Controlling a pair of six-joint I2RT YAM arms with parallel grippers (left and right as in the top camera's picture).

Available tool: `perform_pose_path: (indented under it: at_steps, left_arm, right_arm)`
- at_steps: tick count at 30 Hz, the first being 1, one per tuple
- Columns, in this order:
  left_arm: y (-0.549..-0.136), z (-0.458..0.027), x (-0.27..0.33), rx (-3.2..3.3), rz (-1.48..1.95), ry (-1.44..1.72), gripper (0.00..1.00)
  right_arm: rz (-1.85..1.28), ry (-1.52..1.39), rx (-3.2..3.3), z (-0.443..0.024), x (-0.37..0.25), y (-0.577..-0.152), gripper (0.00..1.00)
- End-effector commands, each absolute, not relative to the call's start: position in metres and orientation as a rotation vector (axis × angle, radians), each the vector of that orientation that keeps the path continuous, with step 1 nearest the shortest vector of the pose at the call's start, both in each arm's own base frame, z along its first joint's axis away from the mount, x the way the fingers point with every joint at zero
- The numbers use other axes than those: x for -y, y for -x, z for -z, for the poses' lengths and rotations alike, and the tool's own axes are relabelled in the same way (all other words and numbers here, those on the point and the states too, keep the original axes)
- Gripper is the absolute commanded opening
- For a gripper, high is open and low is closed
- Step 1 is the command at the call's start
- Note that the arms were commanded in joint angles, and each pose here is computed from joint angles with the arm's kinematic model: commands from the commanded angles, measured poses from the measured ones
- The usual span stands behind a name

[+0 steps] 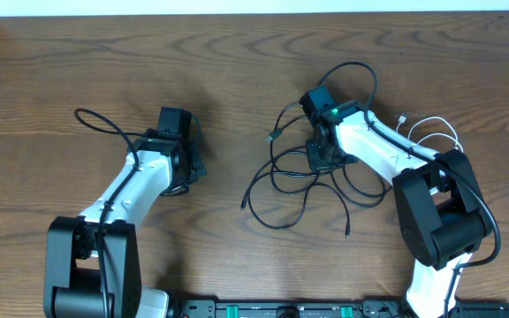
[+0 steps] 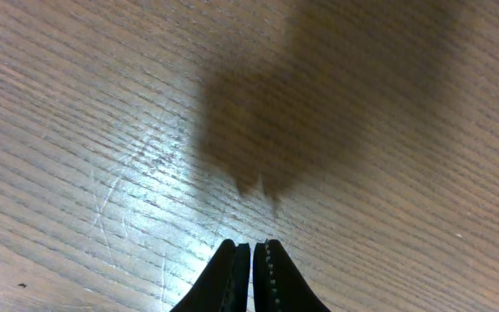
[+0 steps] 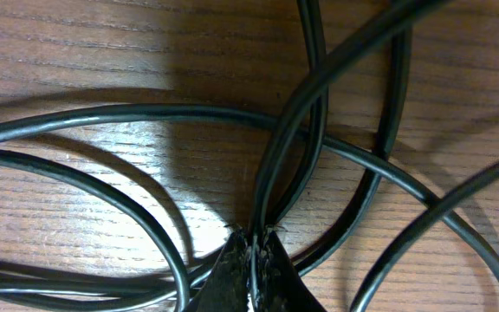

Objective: Untangle cables

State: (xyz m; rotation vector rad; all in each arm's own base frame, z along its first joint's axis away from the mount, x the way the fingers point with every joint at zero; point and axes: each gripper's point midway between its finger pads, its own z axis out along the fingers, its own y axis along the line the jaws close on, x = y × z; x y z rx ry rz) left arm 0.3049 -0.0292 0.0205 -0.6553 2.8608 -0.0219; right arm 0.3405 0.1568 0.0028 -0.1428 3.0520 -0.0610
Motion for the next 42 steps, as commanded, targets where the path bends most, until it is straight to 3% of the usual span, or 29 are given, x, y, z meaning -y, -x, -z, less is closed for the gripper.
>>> perform_pose_path:
  at_steps: [1, 6, 14, 18, 20, 23, 28, 42]
  left_arm:
    - [-0.3, -0.016, 0.027, -2.871, 0.006, 0.682, 0.1]
    - [-0.3, -0.016, 0.027, -2.872, 0.006, 0.682, 0.1]
    - [-0.299, -0.016, 0.032, -2.884, 0.045, 0.67, 0.1]
    - [-0.301, -0.02, 0.072, -2.947, 0.359, 0.346, 0.1]
    - [-0.297, -0.028, 0.103, -2.938, 0.595, 0.136, 0.15]
    - [-0.293, -0.032, 0.121, -2.932, 0.668, 0.024, 0.17]
    - [-0.289, -0.035, 0.154, -2.9, 0.69, -0.138, 0.4]
    - [-0.308, -0.069, 0.247, -2.661, 0.655, -0.34, 0.41]
  right_arm:
    - [-0.106, 0.156, -3.016, -0.024, -0.175, -0.349, 0.01]
    - [-0.363, 0.238, -2.849, -0.088, -0.203, -0.361, 0.01]
    - [-0.407, 0.226, -2.718, -0.15, -0.195, -0.354, 0.01]
    - [-0.302, 0.186, -2.78, -0.144, -0.176, -0.345, 0.01]
    - [-0.239, 0.114, -2.841, -0.134, -0.161, -0.339, 0.01]
    - [-0.182, 0.007, -2.896, -0.123, -0.145, -0.336, 0.01]
    - [-0.162, -0.1, -2.947, -0.108, -0.131, -0.338, 0.01]
    - [-0.162, -0.14, -3.02, -0.053, -0.132, -0.345, 0.01]
